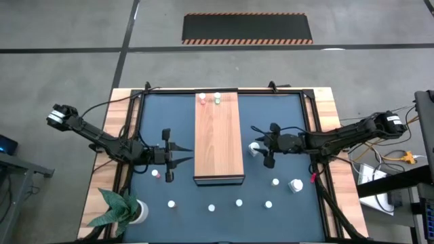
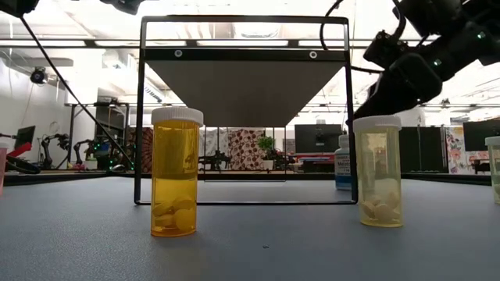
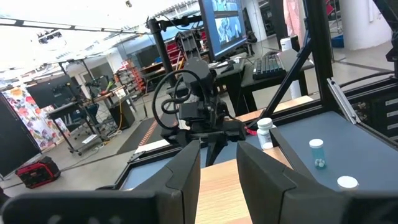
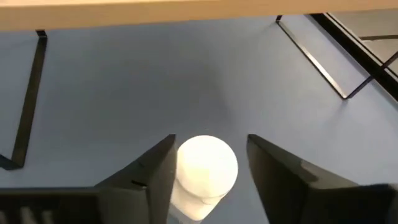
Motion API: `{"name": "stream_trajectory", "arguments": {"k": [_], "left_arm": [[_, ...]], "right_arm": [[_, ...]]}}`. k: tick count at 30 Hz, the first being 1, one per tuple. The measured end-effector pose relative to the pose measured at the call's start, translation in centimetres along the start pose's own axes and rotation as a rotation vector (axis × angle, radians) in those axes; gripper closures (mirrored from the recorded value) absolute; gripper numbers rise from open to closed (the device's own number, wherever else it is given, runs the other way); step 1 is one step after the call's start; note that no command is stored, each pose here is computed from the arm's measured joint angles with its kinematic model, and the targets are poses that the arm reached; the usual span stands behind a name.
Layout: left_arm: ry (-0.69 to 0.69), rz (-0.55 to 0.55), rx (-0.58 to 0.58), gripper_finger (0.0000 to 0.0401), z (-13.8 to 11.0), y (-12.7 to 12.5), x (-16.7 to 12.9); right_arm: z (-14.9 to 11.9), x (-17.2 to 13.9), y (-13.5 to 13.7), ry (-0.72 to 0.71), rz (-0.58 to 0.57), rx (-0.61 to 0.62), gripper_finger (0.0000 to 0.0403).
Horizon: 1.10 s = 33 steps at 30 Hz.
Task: Pick and place medicine bottles onto shelf by color
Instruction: Put the white medicine bottle on the shelf
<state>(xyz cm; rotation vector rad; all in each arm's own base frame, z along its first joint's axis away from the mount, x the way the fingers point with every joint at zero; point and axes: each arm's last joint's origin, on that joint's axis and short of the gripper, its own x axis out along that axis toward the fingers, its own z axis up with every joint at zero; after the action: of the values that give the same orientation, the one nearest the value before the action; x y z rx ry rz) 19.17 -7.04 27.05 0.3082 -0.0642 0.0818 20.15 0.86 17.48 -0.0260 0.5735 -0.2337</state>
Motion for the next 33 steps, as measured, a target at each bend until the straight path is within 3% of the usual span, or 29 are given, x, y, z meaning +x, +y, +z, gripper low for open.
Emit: {"name": "stream_trajectory", "arguments": {"k": [6, 11, 33], "left_arm": [[-0.002, 0.0, -0.001, 0.0313, 0.0, 0.0, 0.0], [-0.002, 0.001, -0.001, 0.0313, 0.0, 0.0, 0.0], [-0.001, 0.001, 0.0, 0.0313, 0.0, 0.0, 0.0]], "right_arm": [[-0.5, 0.1, -0.1, 0.019, -0.007, -0.012, 0.0135], [-1.5, 0.2, -0.3, 0.032, -0.011, 0.028, 0.0103], [-4.1, 0.2, -0.5, -0.126, -0.006, 0.164, 0.0121]]}}
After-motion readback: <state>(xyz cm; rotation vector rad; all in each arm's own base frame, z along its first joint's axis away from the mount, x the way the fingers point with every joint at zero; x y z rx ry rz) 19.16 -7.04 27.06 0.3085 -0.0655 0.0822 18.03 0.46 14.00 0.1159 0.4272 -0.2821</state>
